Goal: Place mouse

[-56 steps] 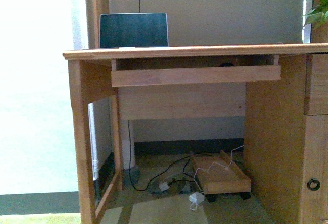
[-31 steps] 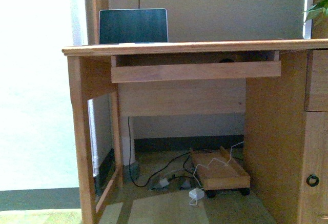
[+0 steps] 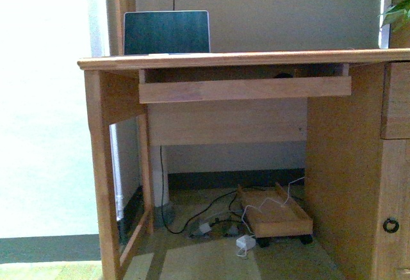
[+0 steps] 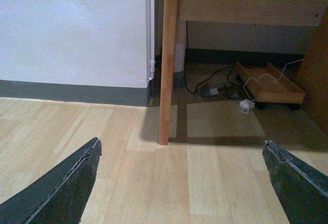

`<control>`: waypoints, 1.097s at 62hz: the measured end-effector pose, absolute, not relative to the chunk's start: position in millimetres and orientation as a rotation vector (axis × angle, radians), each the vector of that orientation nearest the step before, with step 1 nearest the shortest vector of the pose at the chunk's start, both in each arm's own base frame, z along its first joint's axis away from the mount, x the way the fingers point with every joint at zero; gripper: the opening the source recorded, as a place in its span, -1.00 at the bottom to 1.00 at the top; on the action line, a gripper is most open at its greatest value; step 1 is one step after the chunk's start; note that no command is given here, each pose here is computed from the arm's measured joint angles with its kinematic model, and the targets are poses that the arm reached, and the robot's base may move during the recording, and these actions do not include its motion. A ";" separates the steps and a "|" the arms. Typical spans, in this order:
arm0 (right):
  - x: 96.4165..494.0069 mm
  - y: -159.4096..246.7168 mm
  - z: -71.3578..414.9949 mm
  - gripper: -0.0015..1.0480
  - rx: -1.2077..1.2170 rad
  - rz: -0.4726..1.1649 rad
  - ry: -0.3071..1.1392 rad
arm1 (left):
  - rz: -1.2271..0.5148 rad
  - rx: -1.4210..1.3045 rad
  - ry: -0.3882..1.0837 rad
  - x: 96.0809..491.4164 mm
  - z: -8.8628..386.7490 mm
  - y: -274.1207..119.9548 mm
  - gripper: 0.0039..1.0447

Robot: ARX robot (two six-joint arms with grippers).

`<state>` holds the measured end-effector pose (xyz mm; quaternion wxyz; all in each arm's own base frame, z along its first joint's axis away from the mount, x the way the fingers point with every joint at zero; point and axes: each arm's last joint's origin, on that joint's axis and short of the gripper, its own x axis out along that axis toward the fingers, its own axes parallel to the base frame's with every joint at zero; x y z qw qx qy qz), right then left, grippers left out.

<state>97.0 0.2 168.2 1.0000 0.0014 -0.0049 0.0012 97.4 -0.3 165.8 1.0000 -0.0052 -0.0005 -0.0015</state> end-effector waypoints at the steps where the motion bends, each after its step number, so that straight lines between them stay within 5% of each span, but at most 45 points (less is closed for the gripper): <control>1: 97.0 0.2 168.2 0.86 0.003 0.002 -0.010 | -0.003 -0.010 -0.001 97.4 165.8 -0.3 0.86; 68: 97.0 0.2 168.2 0.86 0.003 0.002 -0.010 | -0.003 -0.010 -0.001 97.4 165.8 -0.3 0.86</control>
